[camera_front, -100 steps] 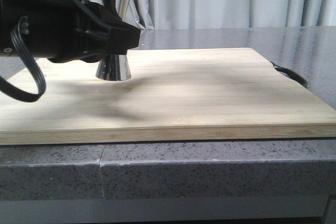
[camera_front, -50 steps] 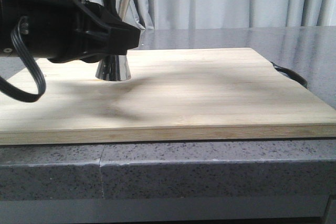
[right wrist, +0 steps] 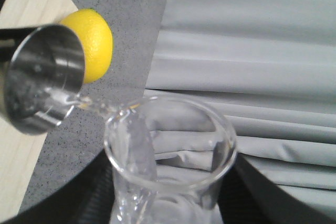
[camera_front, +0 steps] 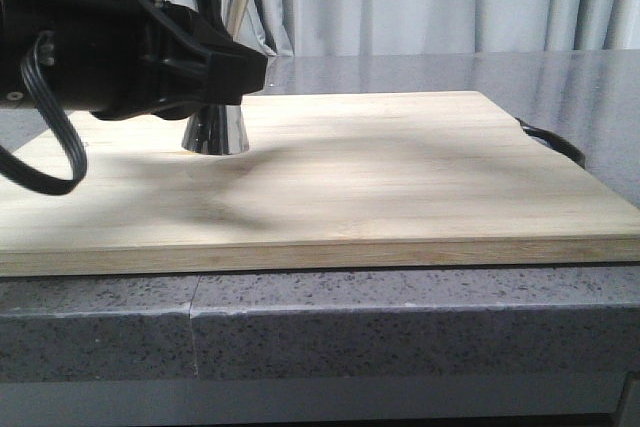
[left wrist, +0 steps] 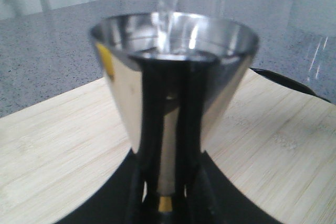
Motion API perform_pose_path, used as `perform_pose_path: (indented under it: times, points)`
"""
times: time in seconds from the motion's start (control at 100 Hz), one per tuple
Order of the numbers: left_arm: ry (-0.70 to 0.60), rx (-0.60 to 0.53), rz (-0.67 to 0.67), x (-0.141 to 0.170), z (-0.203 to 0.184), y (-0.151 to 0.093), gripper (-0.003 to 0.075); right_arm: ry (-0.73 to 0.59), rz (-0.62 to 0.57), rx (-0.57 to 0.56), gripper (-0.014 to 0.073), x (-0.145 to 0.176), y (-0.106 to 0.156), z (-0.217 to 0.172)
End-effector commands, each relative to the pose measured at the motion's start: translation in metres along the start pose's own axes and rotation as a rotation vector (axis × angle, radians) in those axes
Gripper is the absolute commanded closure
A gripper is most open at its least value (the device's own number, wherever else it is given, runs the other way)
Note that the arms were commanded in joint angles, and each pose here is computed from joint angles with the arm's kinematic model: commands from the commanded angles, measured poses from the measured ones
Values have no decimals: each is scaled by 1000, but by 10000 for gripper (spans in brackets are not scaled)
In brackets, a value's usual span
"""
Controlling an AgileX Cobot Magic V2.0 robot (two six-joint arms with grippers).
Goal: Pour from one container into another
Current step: 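Tilt the beaker with the right gripper, pouring liquid into the jigger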
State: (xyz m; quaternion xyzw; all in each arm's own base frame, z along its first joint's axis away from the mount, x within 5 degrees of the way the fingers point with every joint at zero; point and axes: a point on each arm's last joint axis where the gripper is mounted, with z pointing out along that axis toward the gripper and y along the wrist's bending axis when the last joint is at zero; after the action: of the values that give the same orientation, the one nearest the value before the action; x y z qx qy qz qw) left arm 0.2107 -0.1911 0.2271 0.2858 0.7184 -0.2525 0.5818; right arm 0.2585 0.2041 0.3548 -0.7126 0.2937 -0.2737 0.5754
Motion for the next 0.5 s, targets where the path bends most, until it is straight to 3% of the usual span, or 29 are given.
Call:
perform_pose_path:
  times: [0.0, 0.49]
  points:
    - [-147, 20, -11, -24, -4, -4, 740, -23, -20, 93, 305, -1, -25, -13]
    - [-147, 20, -11, -24, -4, -4, 739, -10, -24, 84, 305, 0, -24, -13]
